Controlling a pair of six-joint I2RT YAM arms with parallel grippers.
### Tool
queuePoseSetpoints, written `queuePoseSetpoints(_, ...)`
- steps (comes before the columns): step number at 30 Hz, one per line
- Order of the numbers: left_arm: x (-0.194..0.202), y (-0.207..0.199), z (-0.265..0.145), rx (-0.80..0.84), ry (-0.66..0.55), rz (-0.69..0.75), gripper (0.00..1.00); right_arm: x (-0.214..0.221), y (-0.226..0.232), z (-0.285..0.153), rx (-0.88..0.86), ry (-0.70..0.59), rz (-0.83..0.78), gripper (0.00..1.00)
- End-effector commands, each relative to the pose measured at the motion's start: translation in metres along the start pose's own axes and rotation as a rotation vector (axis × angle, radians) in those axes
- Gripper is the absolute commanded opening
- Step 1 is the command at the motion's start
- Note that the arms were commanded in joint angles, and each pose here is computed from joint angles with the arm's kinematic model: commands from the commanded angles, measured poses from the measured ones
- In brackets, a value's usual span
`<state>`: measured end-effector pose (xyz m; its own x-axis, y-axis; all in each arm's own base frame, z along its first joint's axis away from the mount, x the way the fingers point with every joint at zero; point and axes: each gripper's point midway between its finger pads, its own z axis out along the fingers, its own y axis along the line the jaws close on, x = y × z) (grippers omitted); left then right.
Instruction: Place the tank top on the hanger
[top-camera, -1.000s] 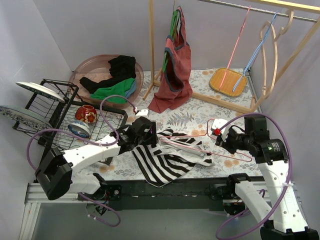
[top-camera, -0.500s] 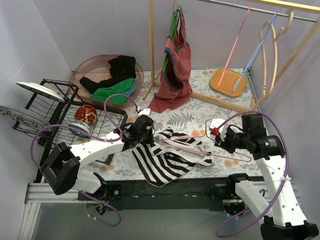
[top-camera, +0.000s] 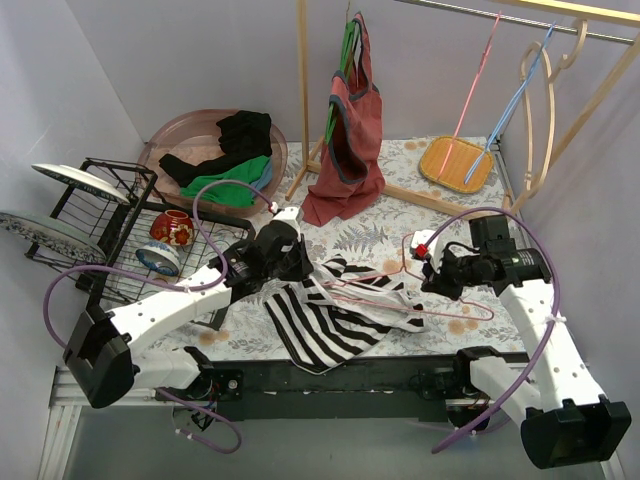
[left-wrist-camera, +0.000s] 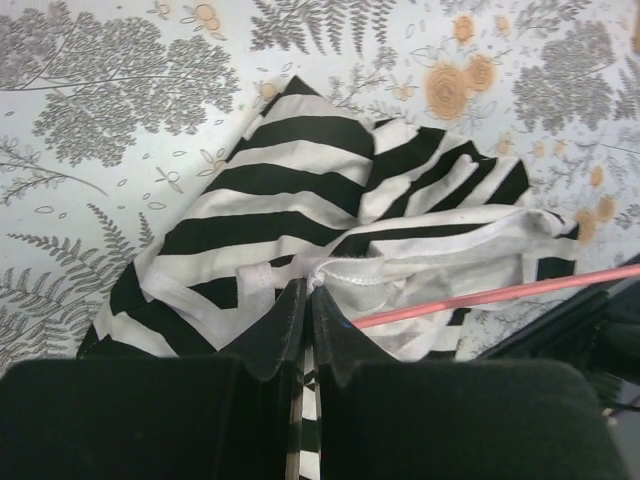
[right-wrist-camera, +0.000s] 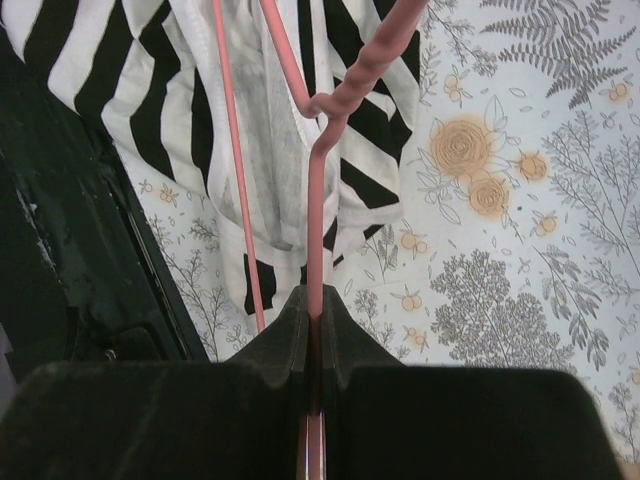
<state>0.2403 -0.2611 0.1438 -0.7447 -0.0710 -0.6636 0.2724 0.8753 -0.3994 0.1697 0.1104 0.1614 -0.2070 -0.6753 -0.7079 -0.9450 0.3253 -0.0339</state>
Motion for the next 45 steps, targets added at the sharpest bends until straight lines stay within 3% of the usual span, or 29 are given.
queuePoseSetpoints(1,-0.023,-0.028,-0.023,0.112,-0.031,0.016,0.01,-0.033,0.000,-0.001,-0.064,-0.123,-0.051,0.01)
queuePoseSetpoints(9,-0.055,-0.068,-0.045,0.245,-0.063,0.011,0.01,-0.058,-0.006,0.009,-0.148,-0.200,-0.018,0.01)
queuePoseSetpoints(21,-0.080,-0.090,-0.060,0.298,-0.087,0.022,0.03,-0.105,-0.020,0.015,-0.144,-0.358,0.024,0.01)
queuePoseSetpoints(25,-0.088,-0.099,-0.070,0.336,-0.098,0.065,0.21,-0.109,-0.016,0.017,-0.168,-0.377,0.025,0.01)
queuePoseSetpoints(26,-0.095,-0.103,-0.078,0.348,-0.119,0.090,0.37,-0.110,-0.016,0.015,-0.164,-0.380,0.020,0.01)
queuePoseSetpoints(28,-0.100,-0.098,-0.085,0.326,-0.139,0.186,0.55,-0.113,-0.017,0.011,-0.146,-0.385,0.002,0.01)
queuePoseSetpoints(29,-0.108,-0.098,-0.095,0.328,-0.173,0.224,0.72,-0.114,-0.017,0.009,-0.139,-0.389,-0.010,0.01)
queuePoseSetpoints(33,-0.113,-0.087,-0.118,0.319,-0.240,0.456,0.98,-0.117,-0.013,0.000,-0.118,-0.395,-0.109,0.01)
queuePoseSetpoints(38,-0.083,-0.103,-0.134,0.533,-0.189,0.778,0.98,-0.105,0.001,-0.001,-0.159,-0.342,-0.195,0.01)
queuePoseSetpoints(42,-0.058,-0.117,-0.131,0.699,-0.115,0.888,0.98,-0.102,0.014,0.001,-0.212,-0.313,-0.252,0.01)
queuePoseSetpoints(45,-0.041,-0.126,-0.125,0.807,-0.049,0.913,0.93,-0.107,0.017,0.001,-0.212,-0.315,-0.283,0.01)
